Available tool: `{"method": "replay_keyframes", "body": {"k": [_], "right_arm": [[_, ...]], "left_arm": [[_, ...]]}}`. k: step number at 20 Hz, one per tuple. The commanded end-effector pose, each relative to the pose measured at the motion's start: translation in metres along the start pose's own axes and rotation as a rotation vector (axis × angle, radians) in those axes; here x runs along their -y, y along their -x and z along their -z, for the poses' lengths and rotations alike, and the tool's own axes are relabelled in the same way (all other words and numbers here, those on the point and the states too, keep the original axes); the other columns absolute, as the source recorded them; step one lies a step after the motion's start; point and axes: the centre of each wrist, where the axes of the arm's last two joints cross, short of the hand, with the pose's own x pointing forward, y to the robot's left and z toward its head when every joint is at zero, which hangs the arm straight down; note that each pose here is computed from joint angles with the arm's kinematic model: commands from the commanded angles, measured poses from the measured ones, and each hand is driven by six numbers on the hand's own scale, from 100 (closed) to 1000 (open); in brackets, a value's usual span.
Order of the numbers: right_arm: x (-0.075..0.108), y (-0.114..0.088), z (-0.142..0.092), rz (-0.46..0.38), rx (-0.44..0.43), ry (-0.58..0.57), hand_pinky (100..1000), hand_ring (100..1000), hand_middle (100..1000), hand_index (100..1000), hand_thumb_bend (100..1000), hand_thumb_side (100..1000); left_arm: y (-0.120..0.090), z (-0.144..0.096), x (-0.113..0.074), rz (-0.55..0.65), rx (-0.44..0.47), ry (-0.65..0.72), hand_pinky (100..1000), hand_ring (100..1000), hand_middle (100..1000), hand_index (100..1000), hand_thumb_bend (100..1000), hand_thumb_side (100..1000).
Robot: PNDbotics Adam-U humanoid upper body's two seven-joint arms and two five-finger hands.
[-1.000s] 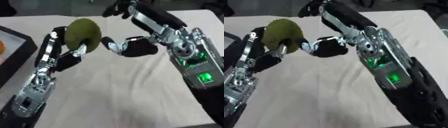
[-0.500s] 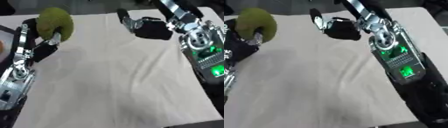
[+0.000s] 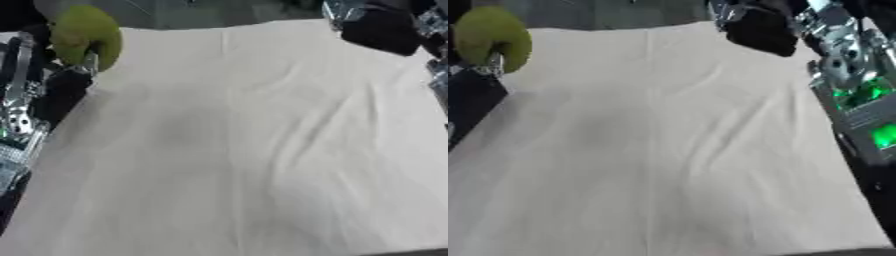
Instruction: Pick up the objects with one hand, pass them to the other hand, and then place them into the box on the other side of the table.
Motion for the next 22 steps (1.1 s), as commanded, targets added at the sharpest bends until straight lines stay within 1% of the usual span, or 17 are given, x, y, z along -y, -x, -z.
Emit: {"method": "replay_keyframes", "body": {"k": [1, 3, 4, 5, 17, 19, 22], "right_arm": [[0.019, 0.001, -0.001, -0.019, -0.014, 0.072, 772, 817, 713, 745, 231, 269], [0.022, 0.005, -0.001, -0.017, -0.032, 0.098, 771, 816, 710, 743, 230, 269], [0.023, 0.006, -0.002, -0.014, -0.039, 0.109, 770, 815, 709, 743, 230, 269], [0.024, 0.008, -0.002, -0.011, -0.046, 0.120, 770, 815, 708, 742, 231, 269], [0.028, 0.020, -0.005, -0.002, -0.100, 0.178, 768, 812, 704, 740, 232, 274], [0.029, 0.020, -0.005, 0.001, -0.102, 0.182, 768, 812, 703, 740, 227, 275], [0.030, 0.022, -0.006, 0.009, -0.112, 0.199, 767, 811, 702, 740, 222, 277]], "left_arm": [[-0.001, 0.010, -0.028, 0.063, -0.008, -0.047, 483, 605, 408, 473, 100, 100], [0.004, 0.011, -0.037, 0.078, -0.038, -0.072, 483, 605, 408, 472, 100, 100], [0.006, 0.011, -0.040, 0.083, -0.048, -0.084, 482, 604, 408, 472, 100, 167], [0.008, 0.011, -0.044, 0.089, -0.056, -0.097, 482, 604, 408, 472, 100, 100], [0.030, 0.008, -0.080, 0.197, -0.177, -0.196, 482, 604, 408, 474, 100, 100], [0.034, 0.006, -0.084, 0.226, -0.208, -0.204, 491, 611, 417, 489, 100, 100], [0.038, 0.003, -0.085, 0.295, -0.237, -0.198, 500, 617, 427, 504, 100, 100]]}}
